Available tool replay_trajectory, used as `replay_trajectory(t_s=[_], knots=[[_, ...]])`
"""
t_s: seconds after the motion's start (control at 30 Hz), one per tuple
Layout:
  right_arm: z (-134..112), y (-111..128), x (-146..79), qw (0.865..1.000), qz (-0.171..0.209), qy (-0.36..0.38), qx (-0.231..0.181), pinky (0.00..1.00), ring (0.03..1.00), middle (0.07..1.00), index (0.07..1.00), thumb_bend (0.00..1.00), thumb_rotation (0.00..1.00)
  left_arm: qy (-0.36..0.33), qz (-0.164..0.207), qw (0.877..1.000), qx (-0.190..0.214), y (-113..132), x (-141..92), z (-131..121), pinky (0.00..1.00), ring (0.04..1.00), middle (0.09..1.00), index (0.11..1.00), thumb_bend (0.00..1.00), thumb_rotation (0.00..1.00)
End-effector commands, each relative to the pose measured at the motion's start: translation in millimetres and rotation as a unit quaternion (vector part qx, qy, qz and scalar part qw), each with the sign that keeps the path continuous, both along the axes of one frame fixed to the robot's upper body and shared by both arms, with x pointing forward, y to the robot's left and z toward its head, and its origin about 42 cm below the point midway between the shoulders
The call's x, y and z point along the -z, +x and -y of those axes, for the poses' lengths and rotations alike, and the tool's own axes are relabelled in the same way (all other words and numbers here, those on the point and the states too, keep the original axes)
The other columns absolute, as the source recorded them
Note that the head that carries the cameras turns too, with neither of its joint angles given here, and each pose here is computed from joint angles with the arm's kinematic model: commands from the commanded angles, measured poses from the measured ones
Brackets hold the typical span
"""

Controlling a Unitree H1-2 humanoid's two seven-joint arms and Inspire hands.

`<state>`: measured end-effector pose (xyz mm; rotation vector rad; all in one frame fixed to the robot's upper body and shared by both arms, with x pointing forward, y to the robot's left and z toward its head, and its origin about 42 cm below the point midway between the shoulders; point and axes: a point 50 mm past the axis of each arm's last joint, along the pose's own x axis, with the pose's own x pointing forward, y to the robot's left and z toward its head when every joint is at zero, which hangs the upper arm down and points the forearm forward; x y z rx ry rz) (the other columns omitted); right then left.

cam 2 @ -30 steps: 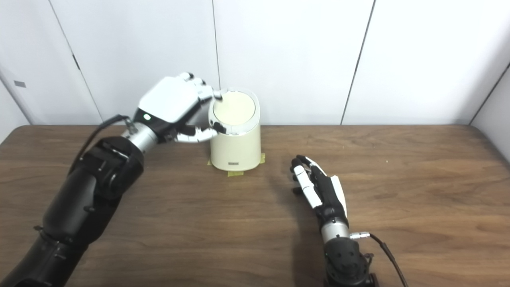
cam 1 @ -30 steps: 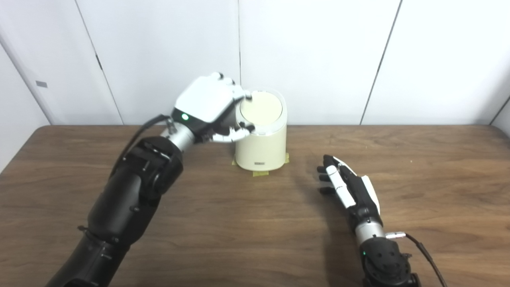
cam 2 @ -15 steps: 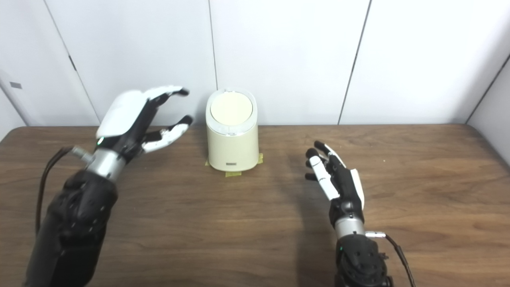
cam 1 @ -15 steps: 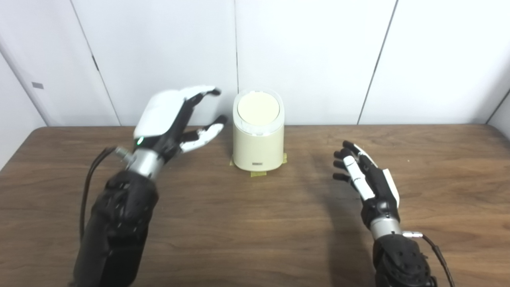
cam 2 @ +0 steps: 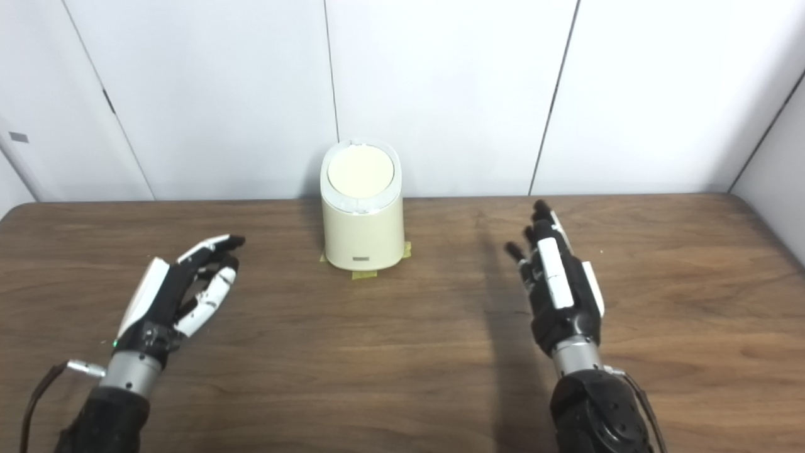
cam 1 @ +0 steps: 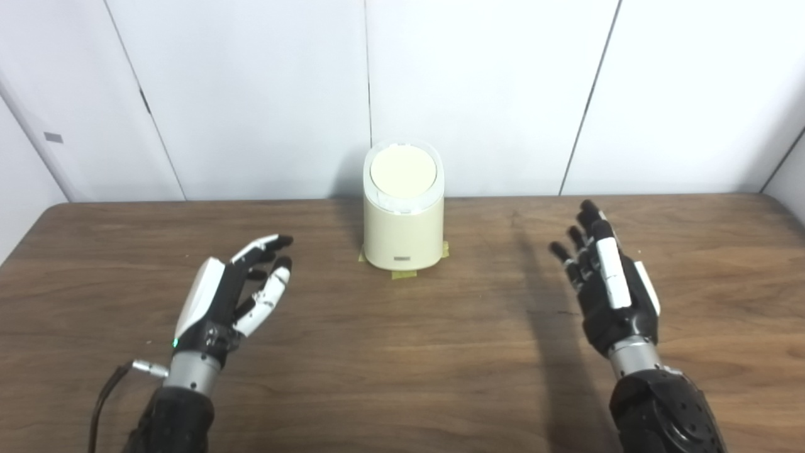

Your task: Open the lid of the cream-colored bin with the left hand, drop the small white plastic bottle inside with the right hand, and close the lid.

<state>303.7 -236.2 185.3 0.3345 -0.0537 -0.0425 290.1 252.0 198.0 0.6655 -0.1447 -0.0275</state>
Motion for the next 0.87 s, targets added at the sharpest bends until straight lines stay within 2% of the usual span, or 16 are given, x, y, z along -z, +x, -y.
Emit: replay_trajectory(t_s=[0.0, 0.07, 0.27, 0.4, 0.5, 0.73, 0.83], knots=[[0, -1, -21, 0.999, 0.044, -0.001, -0.012, 0.88, 0.988, 1.000, 0.966, 0.69, 0.69, -0.007, 0.038, 0.999, 0.000, 1, -8, 5, 0.75, 0.835, 0.855, 0.829, 0.29, 0.79], [1, -3, -22, 0.999, 0.043, 0.001, -0.012, 0.89, 0.993, 1.000, 0.965, 0.69, 0.71, -0.026, 0.034, 0.999, -0.005, -2, -2, 7, 0.76, 0.837, 0.857, 0.831, 0.29, 0.76], [1, -7, -25, 0.999, 0.045, 0.009, -0.026, 0.91, 1.000, 1.000, 0.968, 0.69, 0.83, -0.091, 0.020, 0.996, -0.015, -3, 6, 7, 0.83, 0.880, 0.871, 0.848, 0.32, 0.88], [1, -9, -28, 0.998, 0.046, 0.022, -0.038, 0.94, 1.000, 1.000, 0.976, 0.68, 0.86, -0.144, 0.006, 0.990, -0.008, -4, -3, 6, 0.91, 0.907, 0.877, 0.862, 0.34, 0.90], [2, -11, -31, 0.998, 0.044, 0.029, -0.042, 0.95, 1.000, 1.000, 0.979, 0.69, 0.89, -0.156, 0.008, 0.988, 0.004, -6, -14, 4, 0.92, 0.900, 0.871, 0.865, 0.33, 0.94], [10, -16, -30, 0.993, 0.042, 0.086, -0.066, 0.98, 1.000, 1.000, 1.000, 0.65, 0.90, -0.172, -0.010, 0.985, 0.004, -13, -17, 4, 0.96, 0.907, 0.855, 0.853, 0.33, 0.91], [14, -16, -28, 0.994, 0.037, 0.084, -0.065, 0.98, 1.000, 1.000, 1.000, 0.65, 0.87, -0.173, -0.001, 0.985, 0.008, -14, -19, 3, 0.90, 0.885, 0.856, 0.856, 0.32, 0.92]])
